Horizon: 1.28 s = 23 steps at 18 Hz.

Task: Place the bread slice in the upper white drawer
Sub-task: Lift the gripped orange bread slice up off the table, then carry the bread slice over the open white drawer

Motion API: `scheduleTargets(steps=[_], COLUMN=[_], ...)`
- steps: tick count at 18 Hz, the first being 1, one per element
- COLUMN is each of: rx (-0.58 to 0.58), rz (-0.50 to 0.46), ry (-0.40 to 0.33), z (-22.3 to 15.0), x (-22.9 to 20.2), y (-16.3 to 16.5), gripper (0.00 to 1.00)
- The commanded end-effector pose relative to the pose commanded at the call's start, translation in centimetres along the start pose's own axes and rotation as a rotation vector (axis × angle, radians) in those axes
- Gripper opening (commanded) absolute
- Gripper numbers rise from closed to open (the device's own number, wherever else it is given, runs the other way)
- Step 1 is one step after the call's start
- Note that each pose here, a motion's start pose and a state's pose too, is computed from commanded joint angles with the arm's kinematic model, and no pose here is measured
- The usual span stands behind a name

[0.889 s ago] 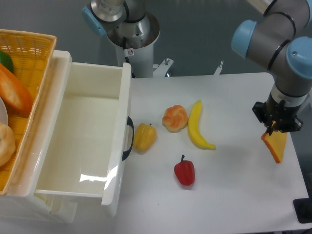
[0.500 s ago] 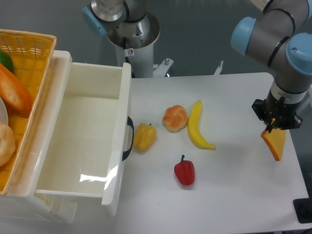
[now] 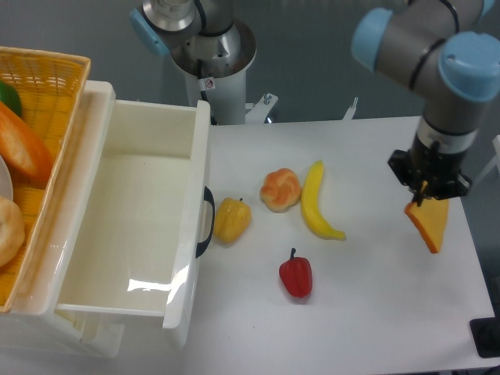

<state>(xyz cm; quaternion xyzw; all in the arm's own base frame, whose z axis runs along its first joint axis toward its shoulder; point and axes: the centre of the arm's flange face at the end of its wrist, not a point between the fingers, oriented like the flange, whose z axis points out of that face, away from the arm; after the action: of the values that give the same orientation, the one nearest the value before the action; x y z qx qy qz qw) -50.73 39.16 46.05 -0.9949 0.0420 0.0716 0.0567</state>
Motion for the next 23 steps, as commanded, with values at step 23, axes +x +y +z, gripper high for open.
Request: scheduleTargets(steps=[23], rx=[0.37], rz=[-0.282], ry=[0.026], z=[-18.4], x=[24.9], y=[-14.8], gripper=[0.0])
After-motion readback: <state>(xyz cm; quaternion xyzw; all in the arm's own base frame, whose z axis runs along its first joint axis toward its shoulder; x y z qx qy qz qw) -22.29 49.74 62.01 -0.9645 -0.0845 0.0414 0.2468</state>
